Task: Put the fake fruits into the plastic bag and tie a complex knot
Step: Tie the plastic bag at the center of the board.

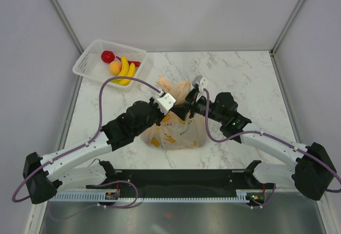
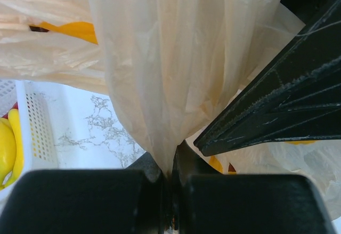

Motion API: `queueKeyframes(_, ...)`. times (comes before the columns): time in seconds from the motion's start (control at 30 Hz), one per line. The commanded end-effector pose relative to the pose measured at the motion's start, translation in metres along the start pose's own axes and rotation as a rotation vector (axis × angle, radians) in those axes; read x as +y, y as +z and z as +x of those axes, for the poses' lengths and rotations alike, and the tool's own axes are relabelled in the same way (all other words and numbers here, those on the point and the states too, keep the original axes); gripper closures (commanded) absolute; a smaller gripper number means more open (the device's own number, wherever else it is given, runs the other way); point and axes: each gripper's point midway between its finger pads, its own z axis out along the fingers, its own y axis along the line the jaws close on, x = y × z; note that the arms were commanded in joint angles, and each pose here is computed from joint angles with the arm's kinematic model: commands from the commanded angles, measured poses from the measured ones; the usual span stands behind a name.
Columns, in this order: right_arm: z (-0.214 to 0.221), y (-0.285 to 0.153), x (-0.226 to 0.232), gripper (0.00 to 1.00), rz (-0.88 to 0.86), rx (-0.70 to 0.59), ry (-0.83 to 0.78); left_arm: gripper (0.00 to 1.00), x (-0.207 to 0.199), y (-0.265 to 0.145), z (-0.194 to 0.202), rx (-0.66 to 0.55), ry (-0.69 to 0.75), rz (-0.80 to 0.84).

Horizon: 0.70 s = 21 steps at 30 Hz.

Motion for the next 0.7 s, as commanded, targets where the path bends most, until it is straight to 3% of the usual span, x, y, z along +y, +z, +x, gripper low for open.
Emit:
queueKeyframes(0.0, -0.040, 0.006, 0.008, 0.36, -0.029, -0.108, 0.000, 0.98, -0.002, 0.002, -0.009, -0.035, 0.027, 0.015)
queueKeyframes(0.23, -0.049, 0.009, 0.008, 0.34, -0.028, -0.164, 0.060, 0.98, -0.002, 0.004, -0.009, -0.033, 0.034, 0.018)
queueKeyframes(0.33, -0.049, 0.013, 0.005, 0.53, -0.014, -0.150, 0.059, 0.98, -0.001, 0.003, -0.011, -0.036, 0.039, 0.014)
queueKeyframes(0.37, -0.047, 0.014, 0.004, 0.62, -0.012, -0.141, 0.060, 0.98, -0.001, 0.003, -0.011, -0.036, 0.039, 0.013)
queueKeyframes(0.4, -0.046, 0.014, 0.004, 0.79, -0.010, -0.140, 0.057, 0.98, 0.000, 0.003, -0.010, -0.031, 0.039, 0.006)
queueKeyframes(0.47, -0.044, 0.012, 0.002, 0.97, -0.001, -0.133, 0.051, 0.97, 0.005, 0.002, -0.010, -0.028, 0.028, -0.020)
queueKeyframes(0.53, -0.043, 0.010, 0.000, 1.00, 0.013, -0.131, 0.040, 0.91, 0.009, -0.001, -0.014, -0.037, -0.003, -0.042)
queueKeyframes(0.6, -0.039, 0.008, -0.002, 1.00, 0.027, -0.127, 0.034, 0.76, 0.010, -0.005, -0.020, -0.058, -0.023, -0.042)
queueKeyframes(0.67, -0.040, 0.004, -0.004, 1.00, 0.040, -0.134, 0.029, 0.51, 0.010, -0.011, -0.024, -0.069, -0.047, -0.031)
